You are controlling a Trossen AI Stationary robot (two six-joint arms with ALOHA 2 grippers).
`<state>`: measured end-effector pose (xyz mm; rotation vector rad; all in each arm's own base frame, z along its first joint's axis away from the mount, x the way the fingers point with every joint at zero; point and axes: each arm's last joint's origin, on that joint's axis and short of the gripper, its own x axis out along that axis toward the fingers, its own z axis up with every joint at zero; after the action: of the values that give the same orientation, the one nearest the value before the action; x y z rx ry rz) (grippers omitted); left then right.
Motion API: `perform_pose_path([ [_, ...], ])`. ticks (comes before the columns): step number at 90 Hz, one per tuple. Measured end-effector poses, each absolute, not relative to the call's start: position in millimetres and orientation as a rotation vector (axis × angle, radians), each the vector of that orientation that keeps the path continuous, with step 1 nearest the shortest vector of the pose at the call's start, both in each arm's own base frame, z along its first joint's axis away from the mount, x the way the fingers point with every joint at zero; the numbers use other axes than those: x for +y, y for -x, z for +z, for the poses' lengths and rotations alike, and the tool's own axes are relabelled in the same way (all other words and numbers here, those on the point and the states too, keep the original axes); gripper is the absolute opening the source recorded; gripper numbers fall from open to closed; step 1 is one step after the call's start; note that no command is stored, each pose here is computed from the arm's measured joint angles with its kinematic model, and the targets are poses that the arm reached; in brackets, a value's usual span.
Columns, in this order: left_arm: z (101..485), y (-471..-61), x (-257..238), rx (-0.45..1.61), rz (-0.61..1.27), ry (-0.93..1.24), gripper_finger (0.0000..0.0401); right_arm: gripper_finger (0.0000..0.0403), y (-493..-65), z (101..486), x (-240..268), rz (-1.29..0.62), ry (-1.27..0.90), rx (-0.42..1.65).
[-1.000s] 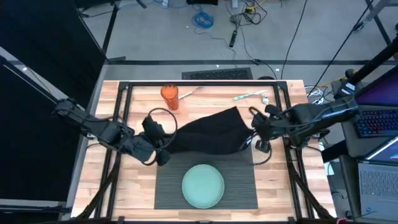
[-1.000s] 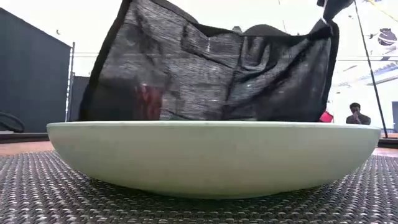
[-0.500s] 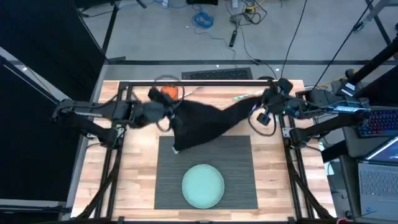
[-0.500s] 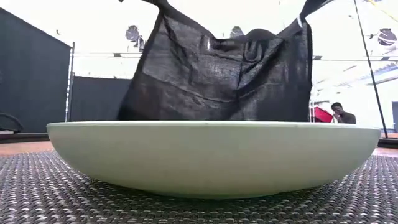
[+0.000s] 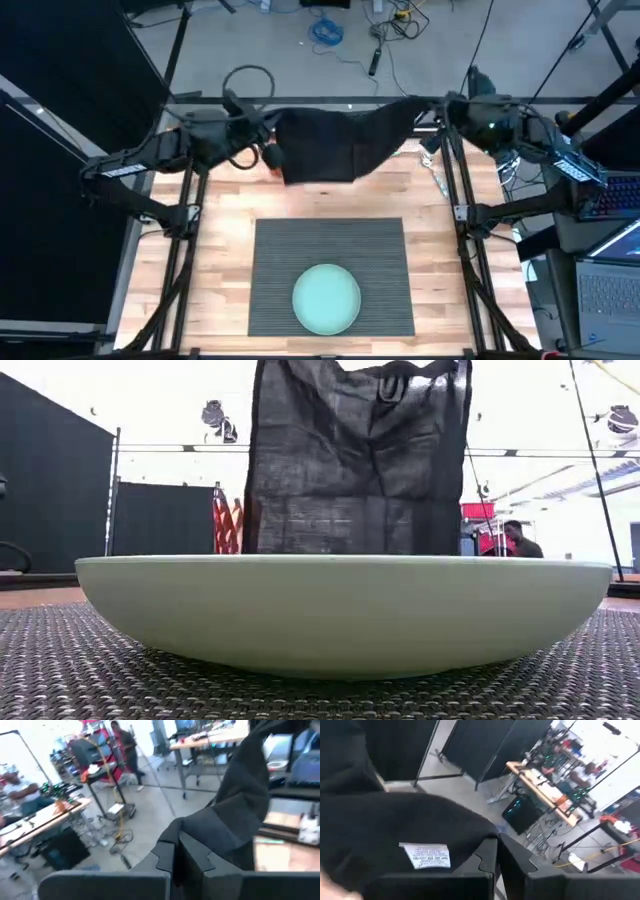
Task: Set table place
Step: Fold the black napkin
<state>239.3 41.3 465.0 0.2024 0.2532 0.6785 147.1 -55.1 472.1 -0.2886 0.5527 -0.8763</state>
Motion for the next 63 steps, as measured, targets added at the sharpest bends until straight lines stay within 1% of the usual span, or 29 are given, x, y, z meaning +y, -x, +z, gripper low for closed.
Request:
perform_pose_path([
  [11,451,-238,35,0.366,0.635,-0.144,0.0,0.0,-145,460,-49,-0.811,0.192,0.639],
  [19,434,-239,27,0.454,0.586,-0.089,0.0,0.0,-146,449,-42,-0.771,0.129,0.706],
  [30,410,-244,12,0.521,0.526,-0.037,0.0,0.0,-148,432,-28,-0.707,0.054,0.78],
  [45,393,-247,-10,0.551,0.454,0.022,0.0,0.0,-148,423,-9,-0.622,-0.069,0.805],
  [63,383,-245,-35,0.566,0.39,0.083,0.0,0.0,-145,419,10,-0.535,-0.186,0.826],
])
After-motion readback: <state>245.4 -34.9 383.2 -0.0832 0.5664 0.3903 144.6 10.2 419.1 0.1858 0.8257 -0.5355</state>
